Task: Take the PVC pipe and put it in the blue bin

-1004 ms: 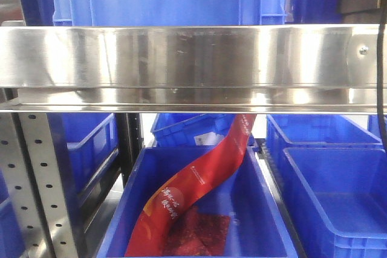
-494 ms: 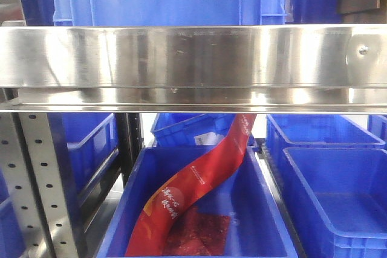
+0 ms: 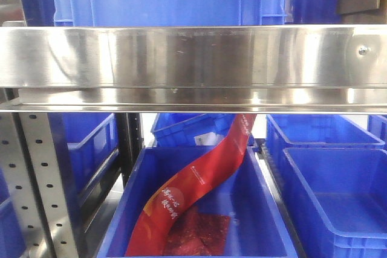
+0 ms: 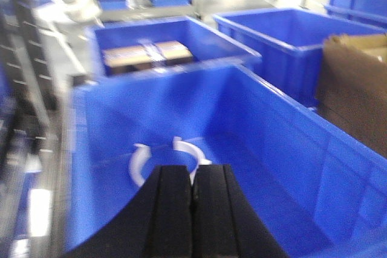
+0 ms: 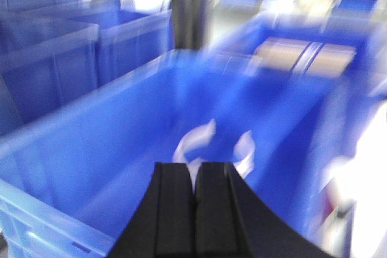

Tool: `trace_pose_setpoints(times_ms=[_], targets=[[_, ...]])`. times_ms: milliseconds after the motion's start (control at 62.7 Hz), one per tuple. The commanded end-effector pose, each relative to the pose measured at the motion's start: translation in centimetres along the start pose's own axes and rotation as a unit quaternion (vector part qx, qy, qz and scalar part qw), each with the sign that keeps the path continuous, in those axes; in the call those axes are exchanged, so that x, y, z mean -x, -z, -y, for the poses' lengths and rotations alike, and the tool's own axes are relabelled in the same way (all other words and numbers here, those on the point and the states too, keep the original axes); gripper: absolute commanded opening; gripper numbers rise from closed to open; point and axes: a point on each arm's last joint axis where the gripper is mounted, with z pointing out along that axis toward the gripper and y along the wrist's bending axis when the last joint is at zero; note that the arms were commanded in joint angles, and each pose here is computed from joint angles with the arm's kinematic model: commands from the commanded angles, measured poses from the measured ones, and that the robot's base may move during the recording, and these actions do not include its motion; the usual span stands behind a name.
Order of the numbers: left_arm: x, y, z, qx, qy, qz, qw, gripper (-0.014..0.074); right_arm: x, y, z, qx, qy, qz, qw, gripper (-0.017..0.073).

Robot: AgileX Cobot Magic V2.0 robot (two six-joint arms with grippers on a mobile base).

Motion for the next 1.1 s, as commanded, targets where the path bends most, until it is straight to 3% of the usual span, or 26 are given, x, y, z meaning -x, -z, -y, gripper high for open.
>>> trace_pose_setpoints(times_ms=[0, 112, 223, 351, 510, 701, 1084], targets=[[0.3, 2.7, -0.4, 0.007, 0.000, 0.007, 1.000, -0.0111, 0.4, 2.3, 0.3, -0.010, 0.029, 0.032, 0.999, -0.0162], [-0.7, 5.1, -0.4, 0.001, 0.003, 0.038, 0.999, -0.0111, -0.9, 4.4, 0.4, -0.003, 0.030, 0.058, 0.998, -0.0162], [-3.1, 7.0, -0.2, -0.014, 0.021, 0.076, 0.997, -0.0111, -4.3, 6.2, 0.3, 0.012, 0.025, 0.080, 0.996, -0.0162], [-7.4, 8.6, -0.2, -0.025, 0.043, 0.097, 0.994, -0.0111, -8.7, 7.7, 0.4, 0.026, -0.013, 0.082, 0.996, -0.0162], [-12.9, 9.7, -0.2, -0.025, 0.043, 0.098, 0.994, -0.0111, -13.5, 9.4, 0.6, 0.031, -0.059, 0.077, 0.995, -0.0162], [-14.6, 11.5, -0.3, -0.027, 0.044, 0.147, 0.988, -0.0111, -13.6, 11.8, 0.8, 0.034, -0.060, 0.113, 0.991, -0.0162], [-14.3, 12.2, -0.3, -0.027, 0.044, 0.159, 0.986, -0.0111, -13.0, 13.0, 0.8, 0.036, -0.060, 0.139, 0.988, -0.0162]])
